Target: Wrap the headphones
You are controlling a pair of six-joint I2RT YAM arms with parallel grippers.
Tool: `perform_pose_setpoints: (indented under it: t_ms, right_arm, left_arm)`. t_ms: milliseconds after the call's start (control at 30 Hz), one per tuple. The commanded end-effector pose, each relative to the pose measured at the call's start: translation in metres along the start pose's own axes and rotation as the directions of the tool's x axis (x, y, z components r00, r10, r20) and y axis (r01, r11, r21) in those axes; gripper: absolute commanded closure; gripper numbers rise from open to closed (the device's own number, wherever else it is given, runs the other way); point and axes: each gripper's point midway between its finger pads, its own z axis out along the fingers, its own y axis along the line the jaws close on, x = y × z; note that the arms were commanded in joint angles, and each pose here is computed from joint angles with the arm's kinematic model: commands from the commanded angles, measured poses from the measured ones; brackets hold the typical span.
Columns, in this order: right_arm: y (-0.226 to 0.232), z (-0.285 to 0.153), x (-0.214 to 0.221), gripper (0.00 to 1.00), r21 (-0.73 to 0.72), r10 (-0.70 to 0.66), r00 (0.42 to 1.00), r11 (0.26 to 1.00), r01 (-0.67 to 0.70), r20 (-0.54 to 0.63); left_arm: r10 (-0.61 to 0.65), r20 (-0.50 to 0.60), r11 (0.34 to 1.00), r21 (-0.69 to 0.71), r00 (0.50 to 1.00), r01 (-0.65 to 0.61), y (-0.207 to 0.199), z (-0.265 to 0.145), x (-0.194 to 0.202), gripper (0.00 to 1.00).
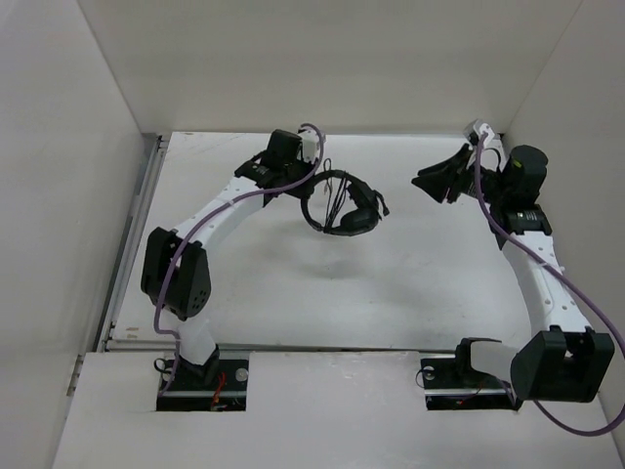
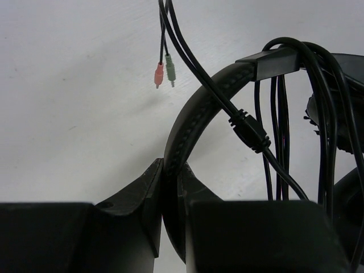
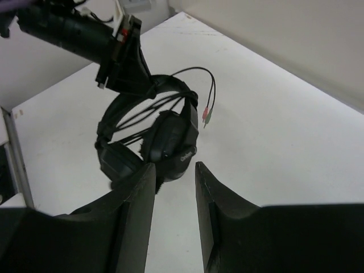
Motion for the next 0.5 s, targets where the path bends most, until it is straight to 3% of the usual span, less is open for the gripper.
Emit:
perform_pose_setpoints:
  t_ms: [0, 467]
  right_arm:
    - [-0.006, -0.007, -0.016, 0.6, 0.056, -0.062, 0.996, 0.997, 0.059, 0.057]
    - [-0.02, -0.038, -0.004, 0.6, 0.161, -0.043, 0.997, 0.986, 0.032, 0.068]
  left_arm:
    - [0.046, 0.112, 0.993, -0.112, 0.993, -0.033, 0.024, 0.016, -0.024, 1.0]
    - [-0.029, -0.077, 0.978, -0.21, 0.997, 0.012, 0.054, 0.077, 0.047, 0.99]
